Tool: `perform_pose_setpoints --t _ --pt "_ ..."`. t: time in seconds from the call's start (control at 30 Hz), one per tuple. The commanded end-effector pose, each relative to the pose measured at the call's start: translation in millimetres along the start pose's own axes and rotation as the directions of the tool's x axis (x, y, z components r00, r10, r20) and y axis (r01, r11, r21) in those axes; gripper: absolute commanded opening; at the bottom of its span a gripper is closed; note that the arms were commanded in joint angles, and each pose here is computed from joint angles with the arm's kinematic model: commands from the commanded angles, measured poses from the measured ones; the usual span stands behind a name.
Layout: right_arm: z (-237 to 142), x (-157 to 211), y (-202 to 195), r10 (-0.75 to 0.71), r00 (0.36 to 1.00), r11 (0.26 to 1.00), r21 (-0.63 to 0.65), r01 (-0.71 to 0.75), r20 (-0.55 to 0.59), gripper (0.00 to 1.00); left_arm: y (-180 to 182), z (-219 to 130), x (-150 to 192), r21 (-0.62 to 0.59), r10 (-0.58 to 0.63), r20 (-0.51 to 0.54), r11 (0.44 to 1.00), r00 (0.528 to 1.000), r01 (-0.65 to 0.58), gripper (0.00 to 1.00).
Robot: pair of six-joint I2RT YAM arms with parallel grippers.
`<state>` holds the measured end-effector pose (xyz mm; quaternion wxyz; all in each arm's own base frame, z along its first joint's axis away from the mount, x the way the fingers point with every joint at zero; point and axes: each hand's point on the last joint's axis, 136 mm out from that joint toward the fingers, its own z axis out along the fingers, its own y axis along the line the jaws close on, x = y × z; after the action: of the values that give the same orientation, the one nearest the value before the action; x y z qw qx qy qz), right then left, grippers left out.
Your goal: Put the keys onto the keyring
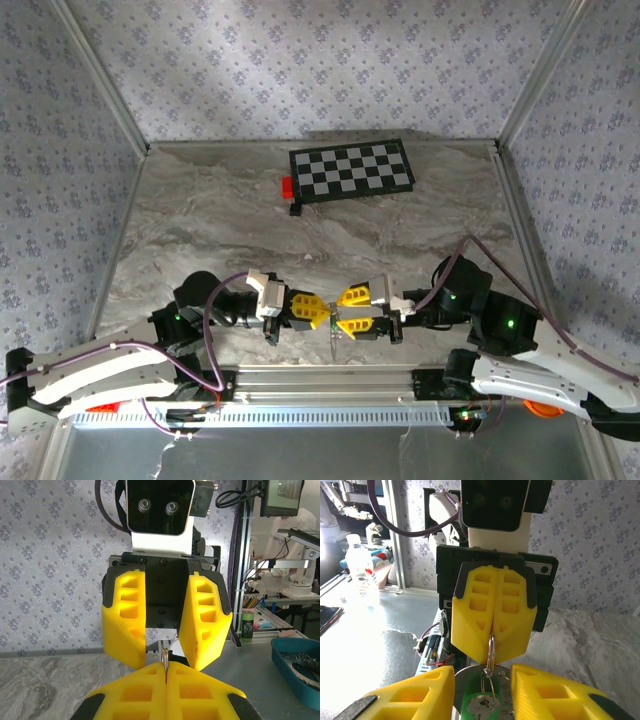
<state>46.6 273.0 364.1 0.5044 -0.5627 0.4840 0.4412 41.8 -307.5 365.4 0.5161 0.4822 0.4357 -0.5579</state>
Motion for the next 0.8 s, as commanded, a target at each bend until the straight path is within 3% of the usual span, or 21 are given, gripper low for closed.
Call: perform_pose_setpoints --t 0.0,0.37,0.5,0.7,0.77 --pt "1.1 -8.0 0.2 -0.003 0.999 1.0 0.0 0.003 0.034 0.32 -3.2 -0.7 -21.2 0.005 0.045 0.072 0.999 0.996 -0.046 0.0" --pt "6.9 0.0 -3.2 -0.004 1.0 1.0 0.012 0.004 -0.005 0.12 -2.6 -1.4 -19.7 0.001 0.045 0.069 0.999 0.997 -0.045 0.0" --pt "6.6 0.2 -4.5 -0.009 1.0 1.0 0.021 0.009 -0.01 0.0 -2.3 -0.9 -18.7 0.0 0.044 0.063 0.999 0.997 -0.044 0.0" --pt "3.6 6.4 -12.5 -0.018 0.998 0.997 0.072 0.022 -0.058 0.0 8.5 0.8 -7.8 -0.054 0.046 0.004 0.998 0.999 -0.045 0.0" --pt "1.2 9.5 -16.2 -0.018 0.996 0.995 0.096 0.027 -0.093 0.0 14.9 0.2 0.2 -0.09 0.044 -0.038 0.995 0.998 -0.047 0.07"
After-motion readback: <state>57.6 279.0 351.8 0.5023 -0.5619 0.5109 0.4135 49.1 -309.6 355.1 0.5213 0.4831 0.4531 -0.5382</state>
